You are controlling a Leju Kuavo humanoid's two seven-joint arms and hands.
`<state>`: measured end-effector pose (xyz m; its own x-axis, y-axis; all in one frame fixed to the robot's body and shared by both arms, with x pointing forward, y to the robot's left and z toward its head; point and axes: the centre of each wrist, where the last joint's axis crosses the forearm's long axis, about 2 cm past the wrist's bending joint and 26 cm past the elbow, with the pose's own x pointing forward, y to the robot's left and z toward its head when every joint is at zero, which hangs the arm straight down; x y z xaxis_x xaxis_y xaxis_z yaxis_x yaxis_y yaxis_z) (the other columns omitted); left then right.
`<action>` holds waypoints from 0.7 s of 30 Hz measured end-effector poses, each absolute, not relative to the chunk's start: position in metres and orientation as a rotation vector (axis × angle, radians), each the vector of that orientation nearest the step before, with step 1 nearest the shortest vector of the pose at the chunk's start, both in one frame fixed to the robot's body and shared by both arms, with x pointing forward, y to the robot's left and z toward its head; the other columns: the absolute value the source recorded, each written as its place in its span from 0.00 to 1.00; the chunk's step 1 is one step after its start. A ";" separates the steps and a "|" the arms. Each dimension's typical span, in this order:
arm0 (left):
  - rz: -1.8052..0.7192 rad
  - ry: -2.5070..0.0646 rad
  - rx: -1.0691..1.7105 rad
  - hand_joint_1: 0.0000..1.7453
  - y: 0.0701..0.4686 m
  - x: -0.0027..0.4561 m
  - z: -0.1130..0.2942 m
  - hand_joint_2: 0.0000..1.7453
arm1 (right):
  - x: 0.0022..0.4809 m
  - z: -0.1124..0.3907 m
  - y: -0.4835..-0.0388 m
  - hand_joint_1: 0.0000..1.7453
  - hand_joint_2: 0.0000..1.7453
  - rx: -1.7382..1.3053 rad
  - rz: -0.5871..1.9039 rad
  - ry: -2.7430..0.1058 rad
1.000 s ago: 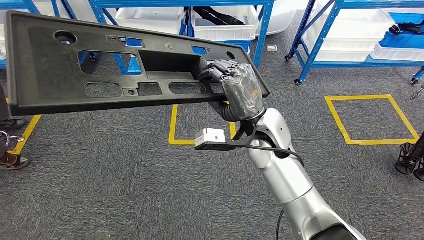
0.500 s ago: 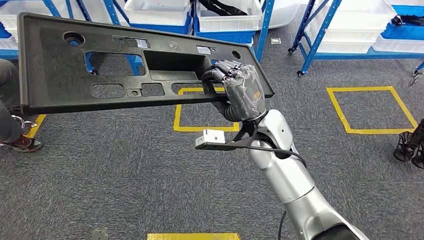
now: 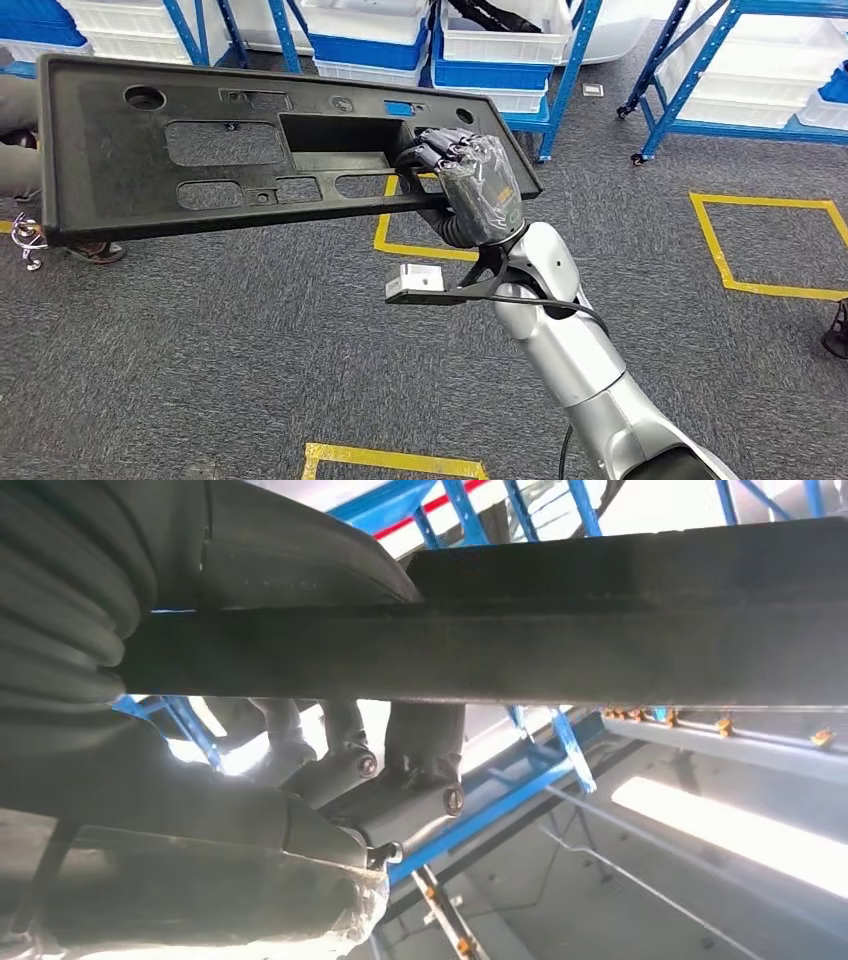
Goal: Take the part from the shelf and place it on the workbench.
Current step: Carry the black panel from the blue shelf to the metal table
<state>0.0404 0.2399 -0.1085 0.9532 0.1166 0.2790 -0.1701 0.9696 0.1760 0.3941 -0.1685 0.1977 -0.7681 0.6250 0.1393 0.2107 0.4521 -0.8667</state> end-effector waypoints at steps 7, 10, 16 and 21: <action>0.148 -0.274 0.201 0.00 0.240 0.043 -0.108 1.00 | 0.395 0.196 -0.171 1.00 1.00 -0.710 1.275 -2.258; 0.148 -0.272 0.201 0.00 0.239 0.041 -0.108 1.00 | 0.395 0.194 -0.173 1.00 1.00 -0.710 1.287 -2.249; 0.149 -0.262 0.204 0.00 0.240 0.040 -0.109 1.00 | 0.396 0.194 -0.170 1.00 1.00 -0.710 1.298 -2.254; 0.166 -0.239 0.213 0.00 0.242 0.039 -0.109 1.00 | 0.399 0.200 -0.160 1.00 1.00 -0.689 1.292 -2.291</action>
<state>0.0389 0.2419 -0.1088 0.9580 0.1376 0.2517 -0.1880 0.9639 0.1886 0.3986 -0.1601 0.1996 -0.7893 0.6030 0.1156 0.2131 0.4457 -0.8695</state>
